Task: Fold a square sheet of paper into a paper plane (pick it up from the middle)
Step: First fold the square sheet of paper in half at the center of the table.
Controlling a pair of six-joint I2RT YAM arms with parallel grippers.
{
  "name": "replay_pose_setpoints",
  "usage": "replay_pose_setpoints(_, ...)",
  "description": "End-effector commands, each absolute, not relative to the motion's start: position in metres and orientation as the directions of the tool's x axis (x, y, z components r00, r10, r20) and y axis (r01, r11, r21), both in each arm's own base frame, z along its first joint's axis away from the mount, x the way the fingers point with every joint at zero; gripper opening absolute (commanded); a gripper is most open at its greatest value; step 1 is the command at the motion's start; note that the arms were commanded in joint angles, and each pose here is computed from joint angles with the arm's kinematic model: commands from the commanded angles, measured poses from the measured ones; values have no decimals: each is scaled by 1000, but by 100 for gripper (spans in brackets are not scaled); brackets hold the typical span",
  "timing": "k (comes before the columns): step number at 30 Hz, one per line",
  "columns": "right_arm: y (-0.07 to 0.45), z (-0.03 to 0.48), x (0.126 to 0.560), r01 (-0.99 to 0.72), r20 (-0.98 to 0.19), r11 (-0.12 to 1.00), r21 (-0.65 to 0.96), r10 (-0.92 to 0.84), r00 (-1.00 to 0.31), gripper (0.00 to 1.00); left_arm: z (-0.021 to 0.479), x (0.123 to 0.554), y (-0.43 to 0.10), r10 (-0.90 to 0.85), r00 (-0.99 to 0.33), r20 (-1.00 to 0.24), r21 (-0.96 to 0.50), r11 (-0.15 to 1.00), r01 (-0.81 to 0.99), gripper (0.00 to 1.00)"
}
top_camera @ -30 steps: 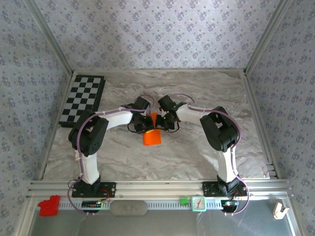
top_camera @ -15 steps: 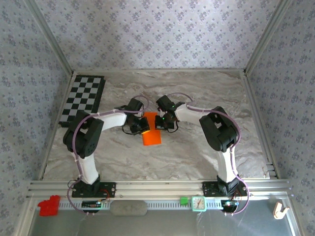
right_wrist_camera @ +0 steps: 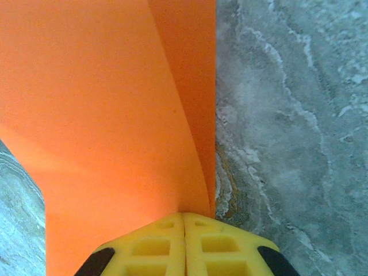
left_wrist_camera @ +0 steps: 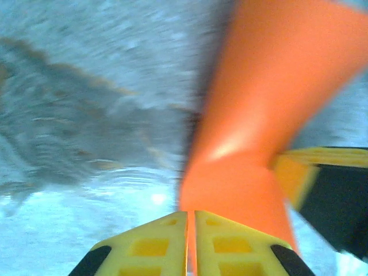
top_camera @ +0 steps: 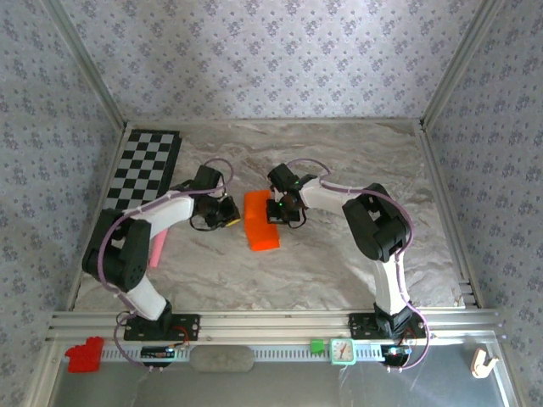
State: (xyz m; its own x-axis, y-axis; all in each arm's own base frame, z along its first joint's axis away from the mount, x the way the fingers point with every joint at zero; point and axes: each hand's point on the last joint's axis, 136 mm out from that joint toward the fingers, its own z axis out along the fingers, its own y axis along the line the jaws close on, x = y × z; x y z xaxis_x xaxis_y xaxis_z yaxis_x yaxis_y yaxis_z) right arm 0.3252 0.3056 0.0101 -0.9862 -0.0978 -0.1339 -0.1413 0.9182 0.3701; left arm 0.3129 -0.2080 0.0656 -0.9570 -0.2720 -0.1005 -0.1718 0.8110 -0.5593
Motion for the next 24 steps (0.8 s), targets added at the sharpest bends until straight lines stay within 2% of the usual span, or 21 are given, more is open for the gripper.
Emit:
replay_pose_setpoints(1, 203, -71, 270, -97, 123, 994, -55, -90, -988, 7, 95, 321, -245, -225, -965, -138, -680, 730, -73, 13)
replay_pose_setpoints(11, 202, -73, 267, -100, 133, 994, -51, -93, -987, 7, 43, 330, -263, -182, -983, -40, -652, 750, -112, 13)
replay_pose_setpoints(18, 197, -75, 264, -111, 138, 991, -70, -101, -985, 6, 8, 330, -224, -235, -972, -14, -570, 800, -185, 13)
replay_pose_setpoints(24, 194, -75, 264, -119, 139, 989, -87, -107, -985, 7, 2, 334, -181, -283, -959, -27, -506, 831, -231, 12)
